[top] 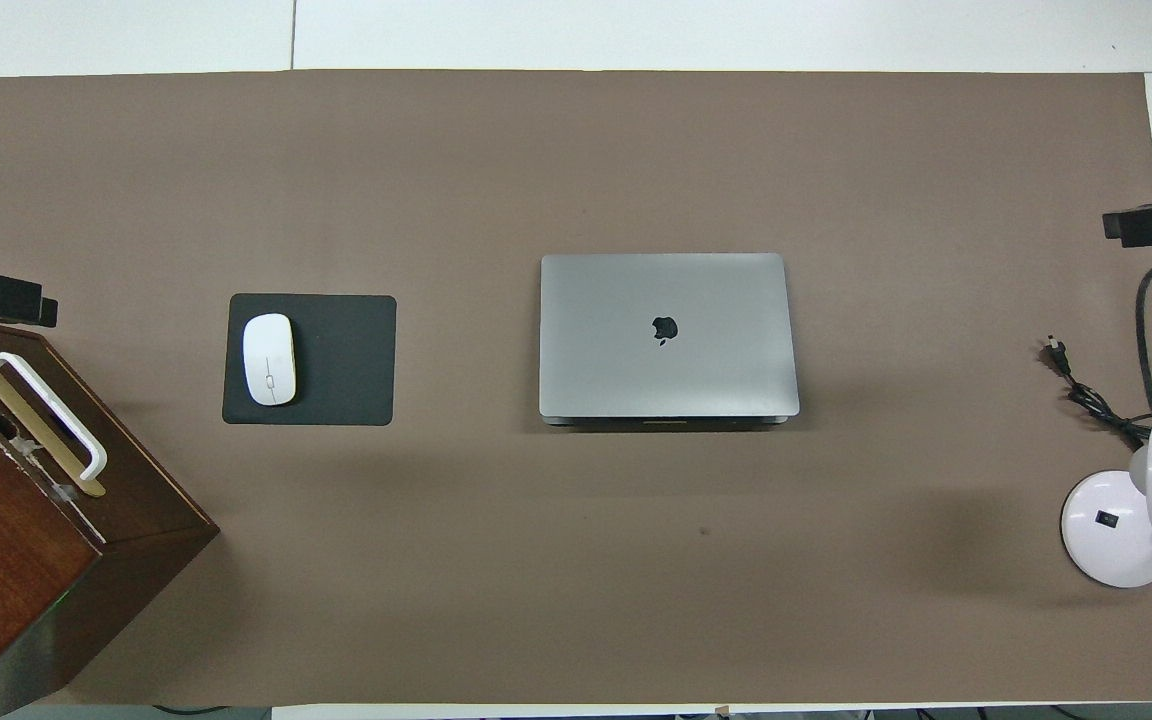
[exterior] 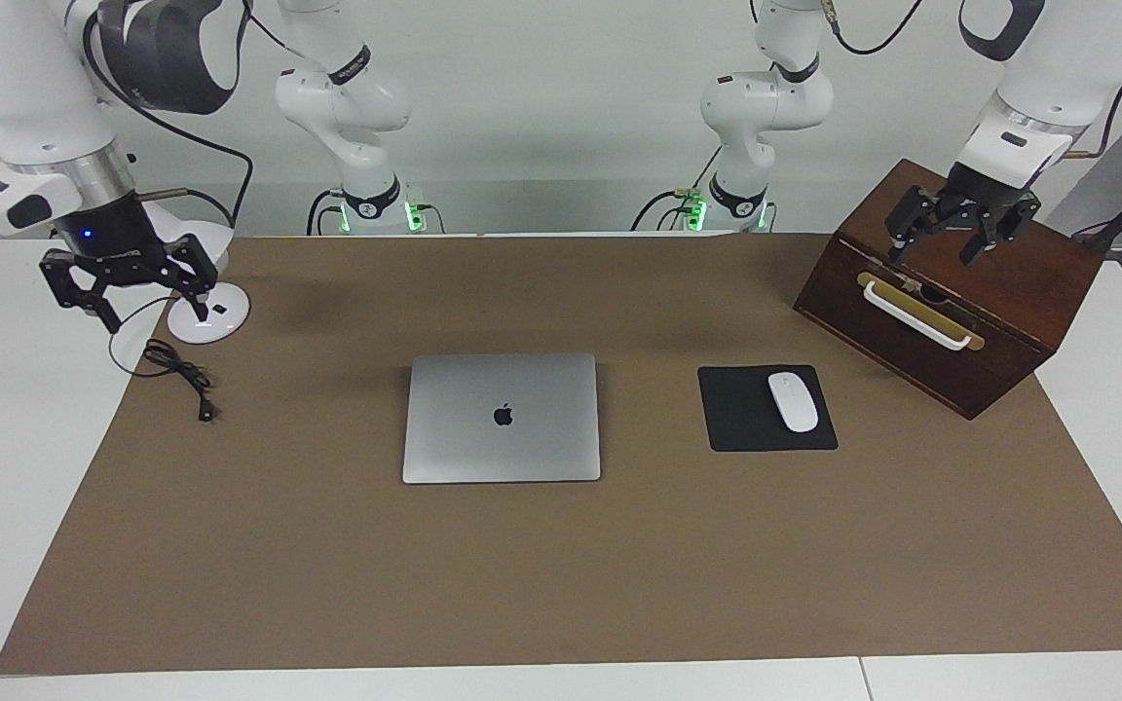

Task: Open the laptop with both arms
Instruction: 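Move the right gripper toward the laptop's near corner while the left gripper advances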

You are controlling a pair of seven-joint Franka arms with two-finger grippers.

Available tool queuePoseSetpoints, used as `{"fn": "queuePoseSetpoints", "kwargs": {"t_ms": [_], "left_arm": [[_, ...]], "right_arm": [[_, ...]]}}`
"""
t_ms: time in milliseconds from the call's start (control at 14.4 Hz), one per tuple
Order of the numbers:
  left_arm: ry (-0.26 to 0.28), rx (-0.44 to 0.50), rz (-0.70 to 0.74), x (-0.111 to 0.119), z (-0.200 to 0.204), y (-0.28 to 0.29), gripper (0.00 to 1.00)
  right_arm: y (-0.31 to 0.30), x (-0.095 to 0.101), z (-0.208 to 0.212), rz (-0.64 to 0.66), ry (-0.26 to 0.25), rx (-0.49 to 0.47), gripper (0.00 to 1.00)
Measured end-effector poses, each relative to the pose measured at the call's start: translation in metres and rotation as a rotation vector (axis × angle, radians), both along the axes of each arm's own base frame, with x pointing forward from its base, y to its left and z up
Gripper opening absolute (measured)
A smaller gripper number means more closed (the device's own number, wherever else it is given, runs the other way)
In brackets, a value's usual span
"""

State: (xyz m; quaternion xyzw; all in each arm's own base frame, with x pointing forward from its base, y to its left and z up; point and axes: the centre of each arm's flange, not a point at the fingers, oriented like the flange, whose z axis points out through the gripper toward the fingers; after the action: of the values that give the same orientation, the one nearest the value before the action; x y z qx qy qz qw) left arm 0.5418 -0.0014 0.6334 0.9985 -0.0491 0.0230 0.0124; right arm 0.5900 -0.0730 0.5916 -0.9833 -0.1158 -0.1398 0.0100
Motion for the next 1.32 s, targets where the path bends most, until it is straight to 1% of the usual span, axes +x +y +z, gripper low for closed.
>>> {"fn": "queuePoseSetpoints", "kwargs": {"t_ms": [139, 208, 347, 486, 556, 764, 903, 973, 1042, 1112, 1181, 1320], "left_arm": [[-0.009, 0.0, -0.001, 0.001, 0.001, -0.001, 1.0], [-0.013, 0.0, -0.003, 0.001, 0.001, -0.002, 1.0], [-0.018, 0.0, -0.006, 0.002, 0.002, -0.003, 1.0], [-0.021, 0.0, -0.011, 0.002, 0.002, -0.006, 1.0], [-0.024, 0.001, -0.014, 0.002, 0.002, -0.008, 1.0], [-0.031, 0.001, -0.017, 0.003, 0.003, -0.01, 1.0], [-0.032, 0.001, -0.017, 0.003, 0.003, -0.01, 1.0], [-0.033, 0.001, -0.017, 0.003, 0.003, -0.01, 0.91], [-0.035, 0.001, -0.017, 0.004, 0.003, -0.01, 0.91], [-0.043, 0.001, -0.016, 0.004, 0.004, -0.009, 0.84], [-0.055, 0.0, -0.014, 0.006, 0.005, -0.009, 0.72], [-0.077, 0.0, -0.011, 0.008, 0.007, -0.007, 0.46]], "right_arm": [[0.006, 0.006, -0.02, 0.017, -0.069, 0.094, 1.0], [0.01, 0.008, -0.034, 0.012, -0.102, 0.168, 1.0], [0.015, 0.005, -0.075, -0.035, -0.152, 0.361, 1.0], [0.025, -0.004, -0.117, -0.108, -0.152, 0.538, 1.0], [0.033, -0.008, -0.13, -0.141, -0.148, 0.593, 1.0], [0.059, -0.026, -0.149, -0.244, -0.145, 0.736, 1.0], [0.079, -0.041, -0.155, -0.331, -0.135, 0.8, 1.0], [0.09, -0.049, -0.157, -0.37, -0.129, 0.831, 1.0], [0.1, -0.056, -0.16, -0.408, -0.127, 0.856, 1.0], [0.109, -0.062, -0.163, -0.447, -0.124, 0.879, 1.0], [0.118, -0.068, -0.166, -0.489, -0.118, 0.901, 1.0], [0.138, -0.081, -0.174, -0.563, -0.113, 0.909, 1.0]]}}
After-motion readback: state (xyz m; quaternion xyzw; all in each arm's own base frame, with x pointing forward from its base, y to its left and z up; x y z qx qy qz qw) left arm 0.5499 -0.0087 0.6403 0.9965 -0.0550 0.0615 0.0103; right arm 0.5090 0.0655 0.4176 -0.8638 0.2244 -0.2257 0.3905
